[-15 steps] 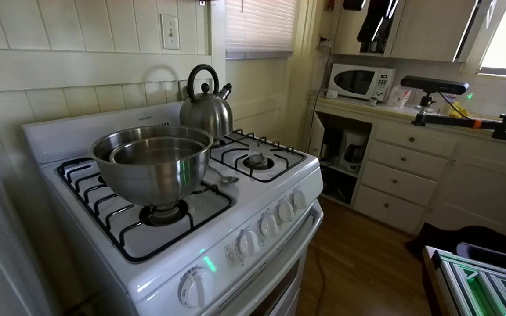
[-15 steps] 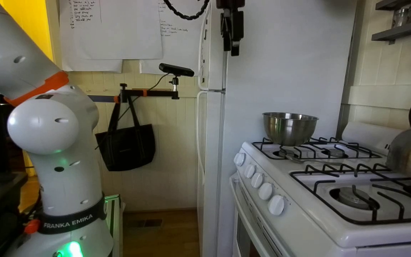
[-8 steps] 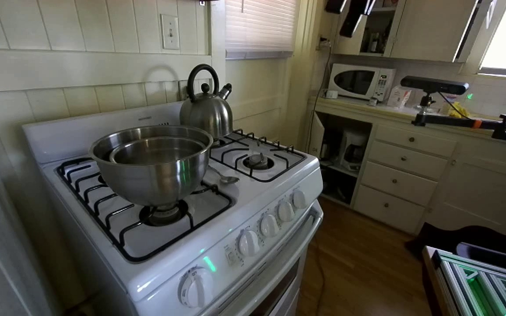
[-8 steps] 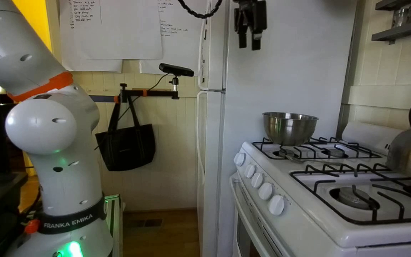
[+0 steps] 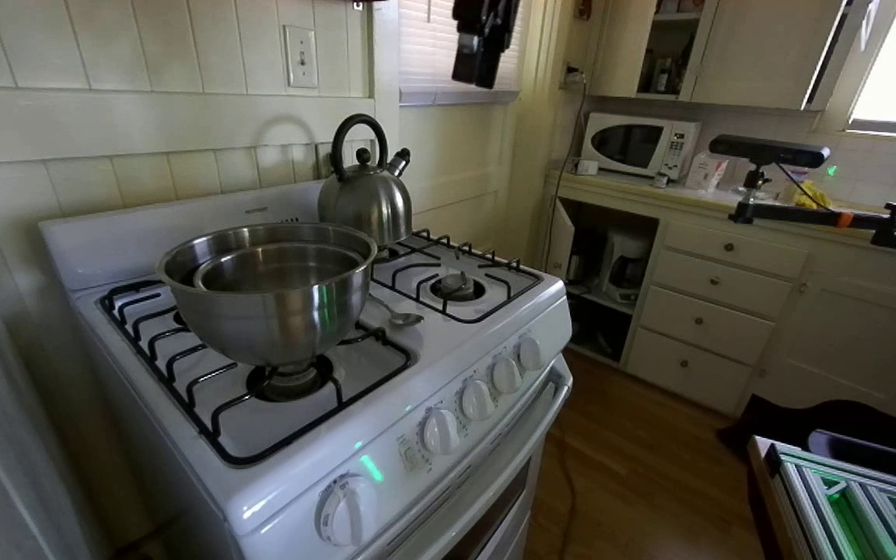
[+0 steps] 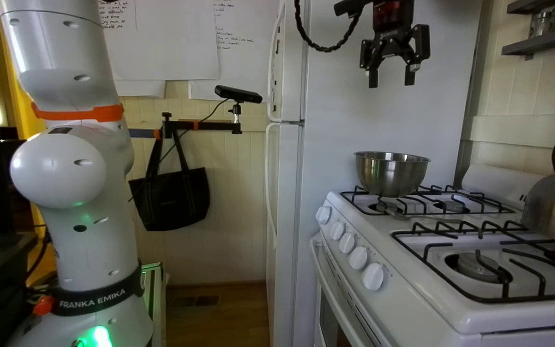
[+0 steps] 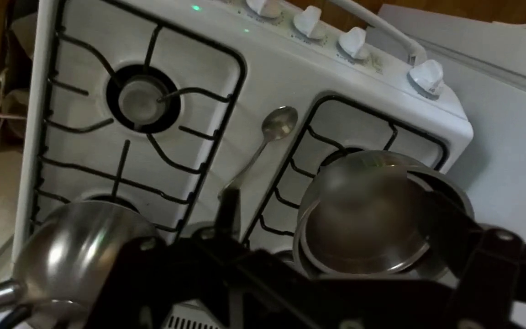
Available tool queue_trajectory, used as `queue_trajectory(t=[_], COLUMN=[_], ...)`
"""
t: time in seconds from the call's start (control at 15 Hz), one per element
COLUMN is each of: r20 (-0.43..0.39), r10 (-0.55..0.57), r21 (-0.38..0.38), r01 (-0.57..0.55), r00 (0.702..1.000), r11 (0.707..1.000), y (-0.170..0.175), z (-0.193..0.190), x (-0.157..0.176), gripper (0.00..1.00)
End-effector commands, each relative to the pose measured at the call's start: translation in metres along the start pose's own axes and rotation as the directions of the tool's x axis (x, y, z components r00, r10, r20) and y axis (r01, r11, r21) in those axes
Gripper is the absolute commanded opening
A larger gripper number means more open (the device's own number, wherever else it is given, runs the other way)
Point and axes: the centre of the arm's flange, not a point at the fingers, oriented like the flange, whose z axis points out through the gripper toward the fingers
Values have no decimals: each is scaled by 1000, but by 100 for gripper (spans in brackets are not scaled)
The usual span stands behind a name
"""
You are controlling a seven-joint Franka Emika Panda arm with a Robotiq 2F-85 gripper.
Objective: Shift the small bowl to the right side of the stove
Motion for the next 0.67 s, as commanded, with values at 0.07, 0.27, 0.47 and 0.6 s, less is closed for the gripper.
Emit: queue_trajectory(t=[0.07, 0.27, 0.47, 0.6], r20=[29, 31, 28, 73], r10=[-210, -155, -139, -255], r21=[-102, -60, -63, -17], r01=[212, 156, 140, 257], r00=[977, 987, 990, 964], r11=[972, 986, 988, 966], y=[-59, -58, -48, -39], z=[12, 18, 16, 36], x=[40, 34, 33, 47], gripper=[100, 100, 100, 100])
